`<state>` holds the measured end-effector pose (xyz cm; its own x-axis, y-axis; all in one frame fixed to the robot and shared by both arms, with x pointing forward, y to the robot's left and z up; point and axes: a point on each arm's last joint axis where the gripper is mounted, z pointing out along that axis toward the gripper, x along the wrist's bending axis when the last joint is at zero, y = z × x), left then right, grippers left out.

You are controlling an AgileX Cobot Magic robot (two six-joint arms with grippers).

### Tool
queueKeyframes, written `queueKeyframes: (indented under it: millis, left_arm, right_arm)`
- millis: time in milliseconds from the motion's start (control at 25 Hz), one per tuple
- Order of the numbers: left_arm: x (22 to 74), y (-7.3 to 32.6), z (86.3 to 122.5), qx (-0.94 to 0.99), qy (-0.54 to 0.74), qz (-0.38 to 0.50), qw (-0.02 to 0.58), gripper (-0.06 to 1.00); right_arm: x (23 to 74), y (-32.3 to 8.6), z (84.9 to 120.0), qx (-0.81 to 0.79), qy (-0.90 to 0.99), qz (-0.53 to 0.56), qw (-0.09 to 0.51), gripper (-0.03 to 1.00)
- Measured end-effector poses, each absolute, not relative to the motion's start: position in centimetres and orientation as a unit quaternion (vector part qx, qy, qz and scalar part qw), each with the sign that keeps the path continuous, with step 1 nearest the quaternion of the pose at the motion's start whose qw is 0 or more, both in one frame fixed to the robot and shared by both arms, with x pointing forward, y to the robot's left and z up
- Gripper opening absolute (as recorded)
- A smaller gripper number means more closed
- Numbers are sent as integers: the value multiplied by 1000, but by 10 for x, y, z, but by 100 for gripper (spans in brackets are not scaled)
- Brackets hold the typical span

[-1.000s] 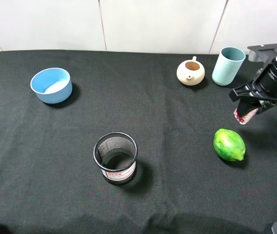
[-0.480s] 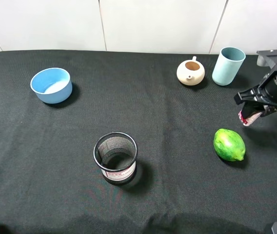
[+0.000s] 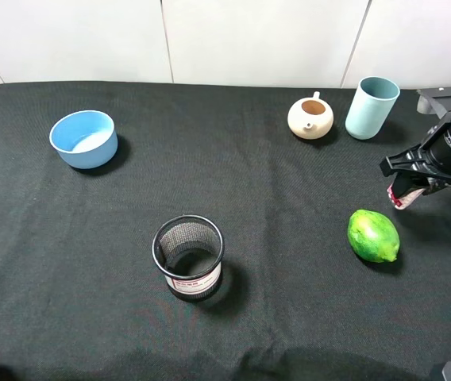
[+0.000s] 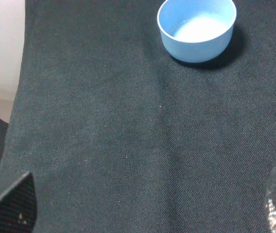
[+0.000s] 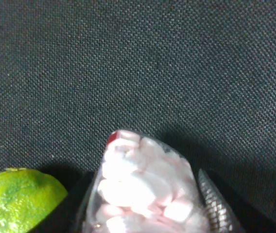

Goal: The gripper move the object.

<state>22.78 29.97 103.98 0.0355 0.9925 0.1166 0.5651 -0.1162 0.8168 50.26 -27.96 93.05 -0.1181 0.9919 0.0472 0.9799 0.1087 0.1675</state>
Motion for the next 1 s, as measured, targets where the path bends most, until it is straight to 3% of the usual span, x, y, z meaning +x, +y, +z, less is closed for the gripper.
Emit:
queueKeyframes:
  millis: [1000]
  left_arm:
    - [228, 300, 1040, 655, 594, 359, 298, 99]
  right_arm:
    - [507, -280, 914, 663, 745, 64, 28, 32]
